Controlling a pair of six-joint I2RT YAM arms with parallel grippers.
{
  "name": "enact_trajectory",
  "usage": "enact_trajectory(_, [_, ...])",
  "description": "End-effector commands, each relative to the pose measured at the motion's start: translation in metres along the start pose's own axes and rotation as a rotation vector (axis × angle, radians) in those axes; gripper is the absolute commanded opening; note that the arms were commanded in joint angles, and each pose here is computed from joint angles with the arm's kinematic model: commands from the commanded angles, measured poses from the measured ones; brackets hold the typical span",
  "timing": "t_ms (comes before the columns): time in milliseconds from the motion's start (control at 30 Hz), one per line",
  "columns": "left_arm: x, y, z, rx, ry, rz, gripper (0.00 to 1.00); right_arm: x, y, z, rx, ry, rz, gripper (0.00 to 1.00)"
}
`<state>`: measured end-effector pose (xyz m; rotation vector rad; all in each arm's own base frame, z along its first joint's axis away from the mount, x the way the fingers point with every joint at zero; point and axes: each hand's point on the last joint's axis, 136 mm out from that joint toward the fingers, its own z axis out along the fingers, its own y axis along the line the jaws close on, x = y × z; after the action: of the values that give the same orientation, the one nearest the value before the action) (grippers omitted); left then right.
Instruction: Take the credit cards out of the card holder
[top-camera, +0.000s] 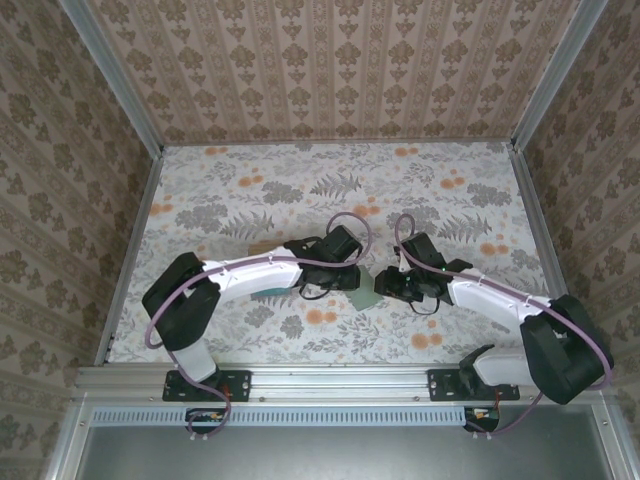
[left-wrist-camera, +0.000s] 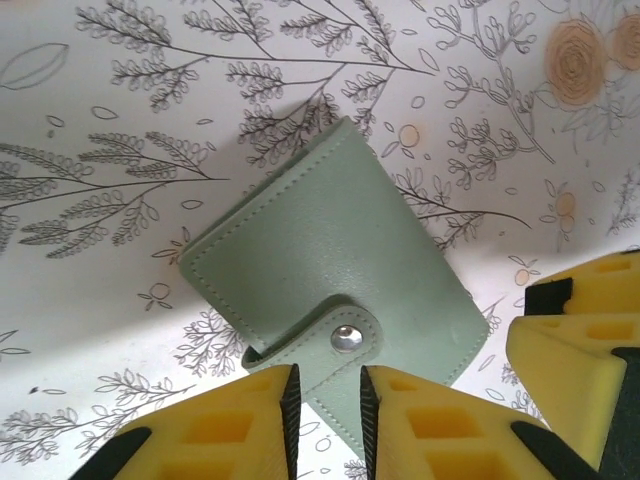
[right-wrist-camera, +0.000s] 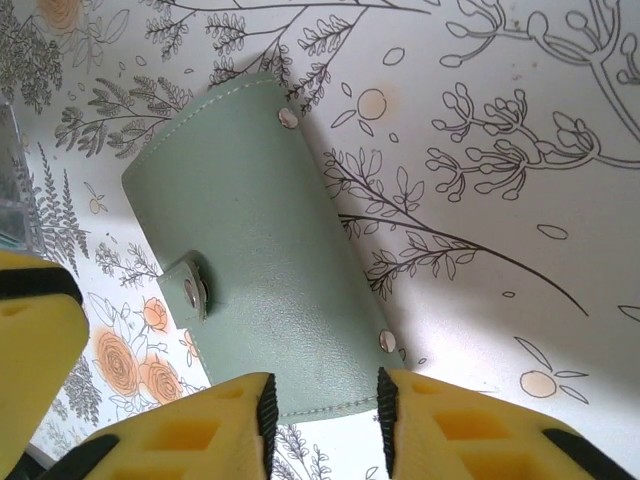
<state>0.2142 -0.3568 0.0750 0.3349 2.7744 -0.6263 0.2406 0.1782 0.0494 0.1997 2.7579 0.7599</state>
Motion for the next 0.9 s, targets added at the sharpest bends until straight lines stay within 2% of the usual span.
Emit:
enact_trajectory(0, [-0.009, 0.002, -0.009, -0.041, -0.025, -0.022, 0.25, 0.0, -0.003, 0.008, -0.003, 0.033, -0.014, 0.34])
enact_trajectory(133, [-0.006, 0.005, -0.013, -0.048, -0.027, -0.031, 0.25, -0.01, -0.017, 0.012, 0.047, 0.002, -0.004, 0.34])
enact_trajectory(233, [-0.003, 0.008, -0.016, -0.053, -0.026, -0.035, 0.25, -0.007, -0.013, 0.017, 0.013, 0.025, -0.012, 0.32])
enact_trajectory(300, [-0.002, 0.009, -0.017, -0.057, -0.03, -0.038, 0.26, 0.002, -0.008, 0.023, -0.036, 0.065, -0.003, 0.22])
enact_trajectory(400, [0.0, 0.012, -0.02, -0.062, -0.032, -0.042, 0.3, 0.015, -0.003, 0.027, -0.07, 0.096, 0.004, 0.16])
enact_trajectory(533, [0.003, 0.015, -0.02, -0.072, -0.03, -0.038, 0.31, 0.033, -0.002, 0.027, -0.058, 0.121, -0.01, 0.14])
enact_trajectory(700, [0.007, 0.012, -0.015, -0.08, -0.018, -0.022, 0.31, 0.038, 0.005, 0.017, -0.078, 0.095, -0.025, 0.15])
enact_trajectory(867, [0.008, 0.0, -0.004, -0.1, 0.017, 0.045, 0.32, 0.027, -0.013, -0.003, 0.023, 0.0, -0.019, 0.18])
